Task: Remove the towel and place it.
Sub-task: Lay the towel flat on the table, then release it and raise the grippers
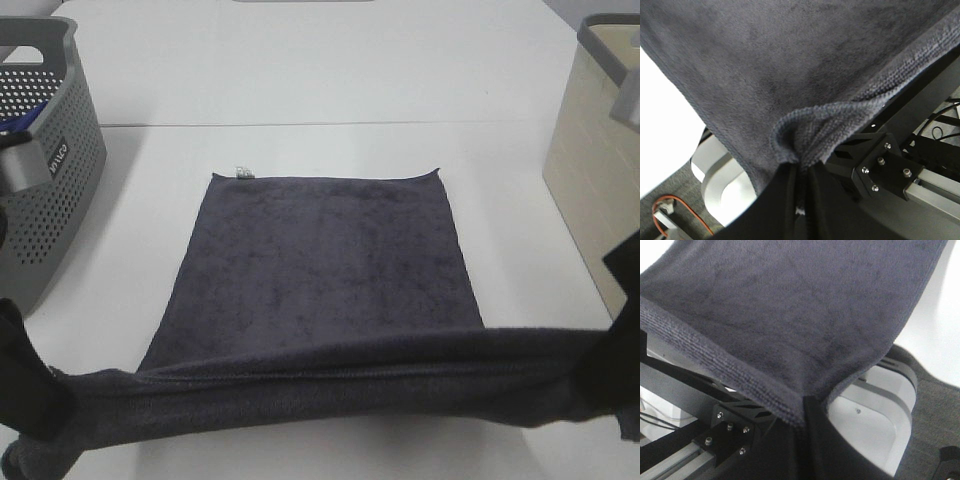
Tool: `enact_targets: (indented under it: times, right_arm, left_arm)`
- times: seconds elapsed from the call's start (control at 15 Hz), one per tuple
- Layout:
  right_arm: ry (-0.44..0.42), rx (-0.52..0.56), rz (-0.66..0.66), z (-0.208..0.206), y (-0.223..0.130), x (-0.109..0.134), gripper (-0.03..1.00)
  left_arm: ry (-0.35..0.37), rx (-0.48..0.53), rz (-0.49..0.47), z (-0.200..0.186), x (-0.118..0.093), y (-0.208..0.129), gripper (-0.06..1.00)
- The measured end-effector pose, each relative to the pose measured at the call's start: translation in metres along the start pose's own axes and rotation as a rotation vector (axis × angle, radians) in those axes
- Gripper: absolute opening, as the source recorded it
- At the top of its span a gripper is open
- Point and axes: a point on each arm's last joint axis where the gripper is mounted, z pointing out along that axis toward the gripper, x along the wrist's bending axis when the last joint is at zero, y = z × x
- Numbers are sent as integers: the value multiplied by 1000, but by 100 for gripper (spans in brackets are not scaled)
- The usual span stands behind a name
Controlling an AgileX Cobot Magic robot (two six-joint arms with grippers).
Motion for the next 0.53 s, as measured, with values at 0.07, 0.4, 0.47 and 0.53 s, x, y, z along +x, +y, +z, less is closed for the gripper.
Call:
enact_targets:
  times: [0.07,0.4,0.47,0.53]
  right_arm:
    - [2,26,17,7,-5,-4,1]
    - [-18,134,65,33,-8,-16,1]
    - [-34,148,62,35,-8,-19,1]
    - [-52,158,53,36,-8,-21,1]
  left_arm:
    - [-3,8,-21,1,0,-1,1]
    - [-27,112,-68,21,3,-2,1]
    - [-25,156,-52,31,0,-3,1]
    - [-11,188,-27,41,-4,-3,1]
